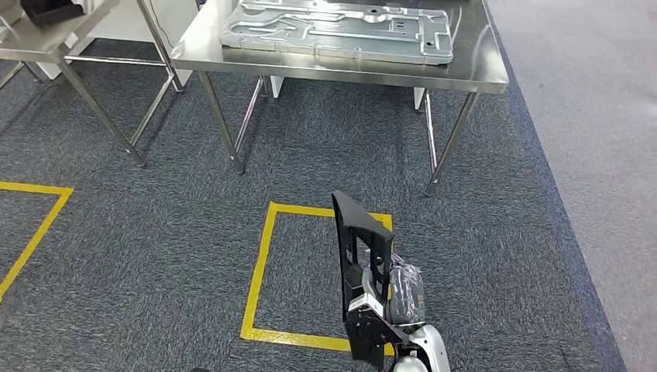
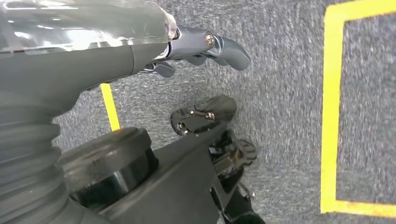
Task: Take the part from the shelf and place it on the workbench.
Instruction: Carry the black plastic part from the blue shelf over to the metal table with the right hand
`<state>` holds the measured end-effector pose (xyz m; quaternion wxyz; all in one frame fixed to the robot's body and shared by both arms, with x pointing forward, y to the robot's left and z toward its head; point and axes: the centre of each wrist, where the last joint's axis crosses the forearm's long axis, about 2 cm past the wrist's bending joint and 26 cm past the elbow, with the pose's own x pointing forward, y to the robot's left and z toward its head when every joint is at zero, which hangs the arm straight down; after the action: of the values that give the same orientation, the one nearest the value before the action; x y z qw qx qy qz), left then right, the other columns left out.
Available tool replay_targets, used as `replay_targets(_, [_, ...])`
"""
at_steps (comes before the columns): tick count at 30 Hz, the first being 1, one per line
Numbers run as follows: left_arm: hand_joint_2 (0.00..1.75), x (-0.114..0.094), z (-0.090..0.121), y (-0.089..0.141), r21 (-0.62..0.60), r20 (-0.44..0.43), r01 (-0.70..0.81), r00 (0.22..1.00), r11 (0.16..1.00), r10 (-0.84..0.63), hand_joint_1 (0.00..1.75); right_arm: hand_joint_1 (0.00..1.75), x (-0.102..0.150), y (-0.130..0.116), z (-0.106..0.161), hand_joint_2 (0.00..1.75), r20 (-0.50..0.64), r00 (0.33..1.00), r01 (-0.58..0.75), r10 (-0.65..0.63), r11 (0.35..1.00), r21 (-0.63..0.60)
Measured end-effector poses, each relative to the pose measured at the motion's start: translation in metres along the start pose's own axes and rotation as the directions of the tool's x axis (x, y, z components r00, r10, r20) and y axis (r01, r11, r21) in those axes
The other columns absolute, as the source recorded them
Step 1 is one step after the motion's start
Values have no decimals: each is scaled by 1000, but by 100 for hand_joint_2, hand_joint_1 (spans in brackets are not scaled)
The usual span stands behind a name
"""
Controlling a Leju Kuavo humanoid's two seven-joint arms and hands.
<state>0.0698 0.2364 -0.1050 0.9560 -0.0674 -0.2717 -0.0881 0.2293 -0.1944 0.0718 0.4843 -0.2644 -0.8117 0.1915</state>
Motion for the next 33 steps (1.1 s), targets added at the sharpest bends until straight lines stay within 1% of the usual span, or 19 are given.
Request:
replay_targets(6, [175,-3,1,-1,-3,-2,5,1000,1000,-5,0,175,0,1,0,175,0,1000,1,-1,1000,0])
replay_targets(24, [175,-4,2,0,-2,21,-11,1000,1000,11,0,175,0,2,-2,175,0,1000,-2,2,1000,-2])
replay_targets(29, [175,-4,2,0,0,19,-15,1000,1000,15,0,175,1,1,-11,175,31,997,-63,64,998,-17])
replay_targets(33, [175,-4,1,0,-7,16,-16,1000,1000,16,0,175,3,-3,-28,175,79,985,-152,153,988,-15])
